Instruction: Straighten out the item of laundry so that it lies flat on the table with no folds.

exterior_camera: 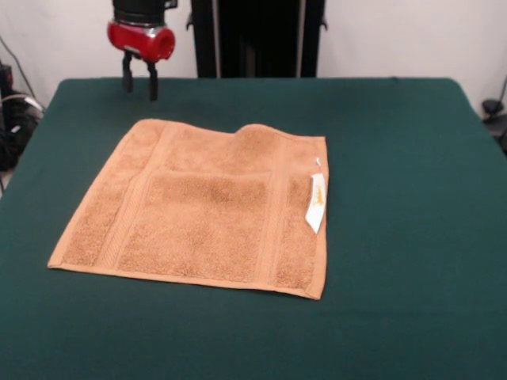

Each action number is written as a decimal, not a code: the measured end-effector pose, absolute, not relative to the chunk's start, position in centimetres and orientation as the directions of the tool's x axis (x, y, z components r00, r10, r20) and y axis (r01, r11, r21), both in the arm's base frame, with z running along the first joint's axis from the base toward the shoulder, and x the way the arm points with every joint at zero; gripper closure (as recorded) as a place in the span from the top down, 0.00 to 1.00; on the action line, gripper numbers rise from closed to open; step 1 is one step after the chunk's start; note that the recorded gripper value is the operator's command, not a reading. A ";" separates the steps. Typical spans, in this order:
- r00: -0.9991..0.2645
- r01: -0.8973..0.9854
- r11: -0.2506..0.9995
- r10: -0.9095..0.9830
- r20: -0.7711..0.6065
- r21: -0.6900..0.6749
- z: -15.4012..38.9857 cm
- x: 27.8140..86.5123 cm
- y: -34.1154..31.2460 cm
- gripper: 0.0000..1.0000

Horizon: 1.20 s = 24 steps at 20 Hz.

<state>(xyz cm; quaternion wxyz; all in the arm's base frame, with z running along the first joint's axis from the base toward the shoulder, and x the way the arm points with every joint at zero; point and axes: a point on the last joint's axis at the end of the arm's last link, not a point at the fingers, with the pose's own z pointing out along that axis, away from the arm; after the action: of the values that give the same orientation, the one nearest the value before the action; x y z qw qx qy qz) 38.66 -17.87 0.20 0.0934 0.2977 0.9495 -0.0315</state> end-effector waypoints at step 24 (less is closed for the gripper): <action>-0.794 0.577 0.816 0.554 -0.251 -0.023 -0.6 49.4 -18.1 1.00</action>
<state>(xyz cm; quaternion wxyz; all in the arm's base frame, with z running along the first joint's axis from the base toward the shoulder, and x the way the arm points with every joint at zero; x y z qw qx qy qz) 49.40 -18.07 -0.56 0.1171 0.2992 0.9457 -0.0494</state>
